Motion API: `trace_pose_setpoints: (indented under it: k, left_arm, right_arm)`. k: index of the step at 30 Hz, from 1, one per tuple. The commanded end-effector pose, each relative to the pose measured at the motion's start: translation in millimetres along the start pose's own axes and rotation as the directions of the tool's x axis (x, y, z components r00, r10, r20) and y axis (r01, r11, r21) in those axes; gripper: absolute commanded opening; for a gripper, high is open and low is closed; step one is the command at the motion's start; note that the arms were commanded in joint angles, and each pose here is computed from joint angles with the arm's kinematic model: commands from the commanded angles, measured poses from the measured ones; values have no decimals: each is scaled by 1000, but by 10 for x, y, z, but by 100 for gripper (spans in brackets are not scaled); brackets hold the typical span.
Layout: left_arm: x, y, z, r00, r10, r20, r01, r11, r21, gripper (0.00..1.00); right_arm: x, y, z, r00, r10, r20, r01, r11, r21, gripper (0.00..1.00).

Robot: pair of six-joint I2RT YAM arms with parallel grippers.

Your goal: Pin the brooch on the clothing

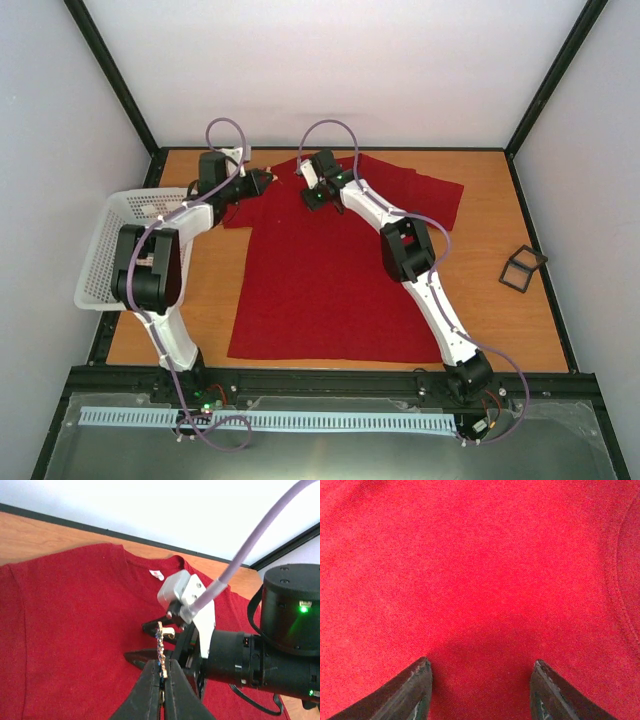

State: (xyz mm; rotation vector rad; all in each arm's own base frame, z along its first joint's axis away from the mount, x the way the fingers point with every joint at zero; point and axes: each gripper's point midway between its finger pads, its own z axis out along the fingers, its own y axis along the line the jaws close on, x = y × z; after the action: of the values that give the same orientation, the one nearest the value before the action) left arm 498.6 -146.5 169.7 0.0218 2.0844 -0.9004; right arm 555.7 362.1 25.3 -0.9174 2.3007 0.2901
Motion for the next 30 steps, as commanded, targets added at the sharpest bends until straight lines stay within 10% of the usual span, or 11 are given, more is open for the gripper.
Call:
trace_pose_setpoints:
  k: [1, 17, 30]
  left_arm:
    - [-166, 52, 95, 999, 31, 16, -31, 999, 9, 1]
    - [-25, 291, 610, 996, 54, -72, -47, 995, 92, 1]
    - [-52, 489, 944, 992, 72, -108, -62, 994, 95, 1]
  right_arm:
    - [346, -32, 182, 994, 44, -99, -47, 999, -27, 49]
    - [-69, 80, -61, 998, -42, 51, 49, 988, -148, 3]
    - [-379, 40, -391, 983, -49, 175, 86, 974, -207, 3]
